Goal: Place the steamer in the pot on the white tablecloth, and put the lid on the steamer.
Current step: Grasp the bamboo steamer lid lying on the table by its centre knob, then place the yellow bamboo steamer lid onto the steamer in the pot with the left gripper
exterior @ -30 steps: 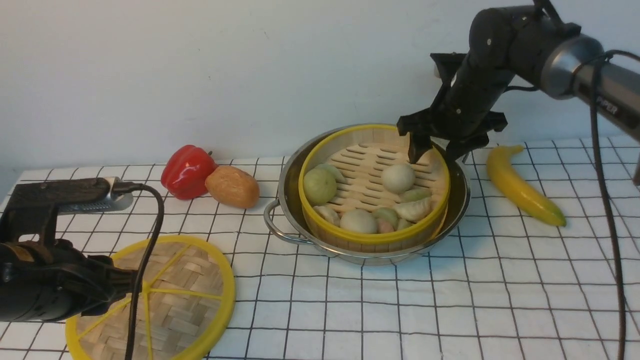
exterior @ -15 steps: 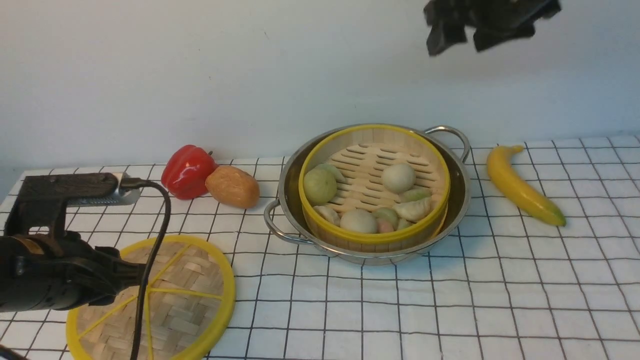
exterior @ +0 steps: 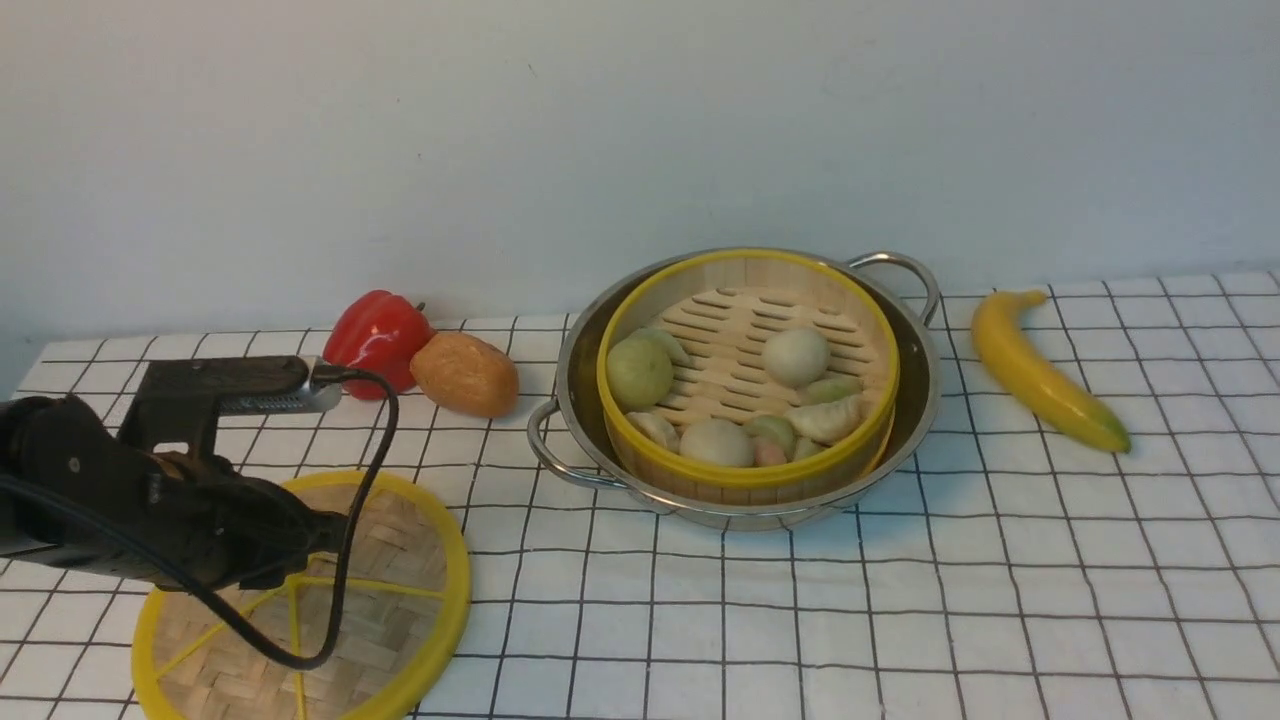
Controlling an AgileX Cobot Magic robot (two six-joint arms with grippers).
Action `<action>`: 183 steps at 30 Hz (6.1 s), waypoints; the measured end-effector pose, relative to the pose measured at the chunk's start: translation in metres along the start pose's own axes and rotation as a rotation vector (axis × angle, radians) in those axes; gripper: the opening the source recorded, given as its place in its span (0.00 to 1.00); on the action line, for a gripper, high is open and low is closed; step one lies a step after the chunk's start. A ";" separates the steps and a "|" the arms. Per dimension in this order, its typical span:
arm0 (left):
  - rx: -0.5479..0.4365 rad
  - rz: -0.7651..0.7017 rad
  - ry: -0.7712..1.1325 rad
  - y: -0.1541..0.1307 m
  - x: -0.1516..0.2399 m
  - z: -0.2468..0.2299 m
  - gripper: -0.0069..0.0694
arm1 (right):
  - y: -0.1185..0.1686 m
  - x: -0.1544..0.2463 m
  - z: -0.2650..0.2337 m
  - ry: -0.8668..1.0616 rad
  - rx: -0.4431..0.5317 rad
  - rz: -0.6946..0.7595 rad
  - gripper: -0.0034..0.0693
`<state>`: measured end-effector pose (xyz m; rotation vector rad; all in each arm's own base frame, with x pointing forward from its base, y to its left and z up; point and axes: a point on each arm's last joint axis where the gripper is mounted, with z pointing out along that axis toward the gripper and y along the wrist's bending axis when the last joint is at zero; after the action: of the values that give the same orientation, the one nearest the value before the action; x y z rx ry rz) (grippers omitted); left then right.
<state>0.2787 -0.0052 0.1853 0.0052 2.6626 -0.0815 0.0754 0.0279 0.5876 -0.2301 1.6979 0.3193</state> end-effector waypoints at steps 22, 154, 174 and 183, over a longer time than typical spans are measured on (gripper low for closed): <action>-0.010 0.010 0.049 0.002 0.000 0.025 0.41 | 0.003 0.043 -0.090 -0.094 -0.034 0.053 0.51; 0.265 0.410 -0.257 -0.254 -0.138 0.033 0.25 | 0.003 0.042 -0.084 -0.081 -0.033 0.054 0.51; 0.219 0.440 -0.295 -0.251 -0.142 0.033 0.25 | 0.003 0.042 -0.084 -0.081 -0.033 0.054 0.51; 0.215 0.441 -0.263 -0.253 -0.137 0.050 0.25 | 0.003 0.042 -0.084 -0.081 -0.033 0.054 0.51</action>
<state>0.4186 -0.2594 0.2182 0.6042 2.3187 -0.2076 -0.0102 0.0037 0.5569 -0.1938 1.6222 0.3924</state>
